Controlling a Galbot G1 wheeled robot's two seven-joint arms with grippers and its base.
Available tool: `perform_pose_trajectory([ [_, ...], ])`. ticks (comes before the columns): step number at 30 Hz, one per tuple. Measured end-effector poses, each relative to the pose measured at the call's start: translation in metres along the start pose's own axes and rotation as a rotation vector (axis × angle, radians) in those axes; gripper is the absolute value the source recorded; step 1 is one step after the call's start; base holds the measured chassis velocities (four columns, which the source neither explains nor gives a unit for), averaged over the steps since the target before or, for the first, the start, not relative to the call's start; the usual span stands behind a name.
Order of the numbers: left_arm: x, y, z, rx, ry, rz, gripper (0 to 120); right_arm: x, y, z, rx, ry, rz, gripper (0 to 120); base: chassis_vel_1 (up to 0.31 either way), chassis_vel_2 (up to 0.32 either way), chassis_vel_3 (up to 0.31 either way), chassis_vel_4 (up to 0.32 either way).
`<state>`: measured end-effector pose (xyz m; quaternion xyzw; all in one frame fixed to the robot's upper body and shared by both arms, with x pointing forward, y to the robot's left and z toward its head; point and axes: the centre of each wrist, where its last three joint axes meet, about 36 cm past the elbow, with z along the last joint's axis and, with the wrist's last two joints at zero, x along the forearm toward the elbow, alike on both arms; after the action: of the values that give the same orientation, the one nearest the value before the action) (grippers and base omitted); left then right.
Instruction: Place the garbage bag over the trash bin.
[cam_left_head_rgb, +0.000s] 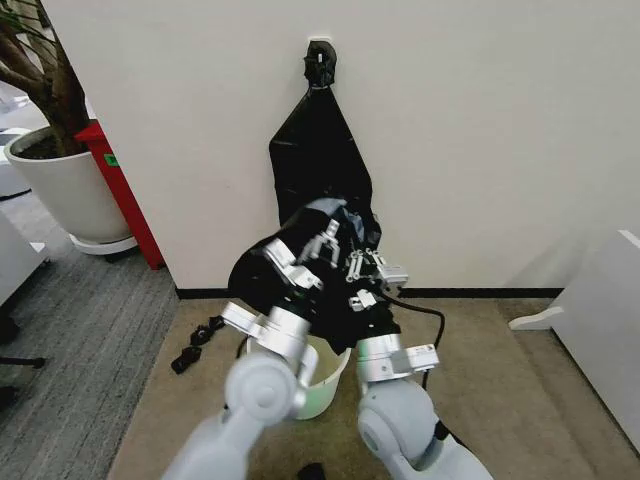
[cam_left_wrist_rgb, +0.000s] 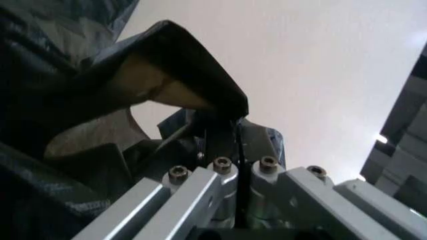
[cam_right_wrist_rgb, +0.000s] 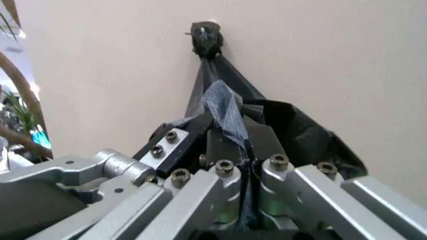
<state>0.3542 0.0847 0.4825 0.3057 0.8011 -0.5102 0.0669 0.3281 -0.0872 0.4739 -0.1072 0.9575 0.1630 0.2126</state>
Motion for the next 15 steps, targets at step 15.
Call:
perform_pose_trajectory([
  [15,0.002,-0.005,0.035,-0.002,0.016,-0.026,0,-0.004,-0.014,-0.004,0.033,-0.016,0.005,0,0.000,0.000,0.000,0.000],
])
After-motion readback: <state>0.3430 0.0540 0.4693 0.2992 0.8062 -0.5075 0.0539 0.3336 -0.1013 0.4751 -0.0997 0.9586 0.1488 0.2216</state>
